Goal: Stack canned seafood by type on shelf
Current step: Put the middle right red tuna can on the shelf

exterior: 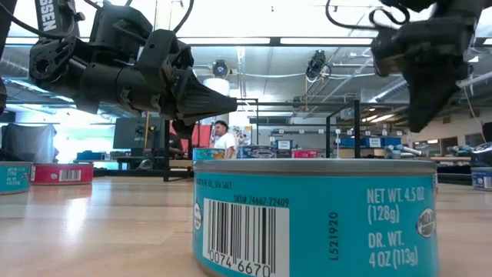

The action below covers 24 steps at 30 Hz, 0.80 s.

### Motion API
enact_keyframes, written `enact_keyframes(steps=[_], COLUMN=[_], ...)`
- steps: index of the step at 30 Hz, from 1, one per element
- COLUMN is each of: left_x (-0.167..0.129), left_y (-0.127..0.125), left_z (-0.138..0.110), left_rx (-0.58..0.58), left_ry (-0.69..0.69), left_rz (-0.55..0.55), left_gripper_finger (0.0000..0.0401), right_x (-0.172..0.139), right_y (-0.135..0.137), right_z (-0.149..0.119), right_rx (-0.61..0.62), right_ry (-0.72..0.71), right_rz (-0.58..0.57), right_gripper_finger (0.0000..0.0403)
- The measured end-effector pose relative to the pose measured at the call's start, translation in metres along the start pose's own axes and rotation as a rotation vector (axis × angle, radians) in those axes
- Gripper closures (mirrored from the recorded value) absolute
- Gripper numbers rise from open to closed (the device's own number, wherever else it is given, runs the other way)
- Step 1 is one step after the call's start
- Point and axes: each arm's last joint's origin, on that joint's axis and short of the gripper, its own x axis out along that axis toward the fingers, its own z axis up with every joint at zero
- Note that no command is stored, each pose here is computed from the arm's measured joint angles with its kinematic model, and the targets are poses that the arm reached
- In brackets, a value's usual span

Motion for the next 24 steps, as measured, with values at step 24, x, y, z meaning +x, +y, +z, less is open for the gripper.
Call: enact_keyframes(steps=[24], left_x=[0.0], left_y=[0.002], left_z=[-0.006], left_rx=[-0.028], left_ry=[0.064], left_rz=[0.012], left_gripper_finger=[0.04], right_x=[0.047], right_y=[0.014], right_z=[-0.013], right_rx=[-0.801], right_ry=[0.191], right_rz=[-0.135], right_gripper_finger=[0.0262])
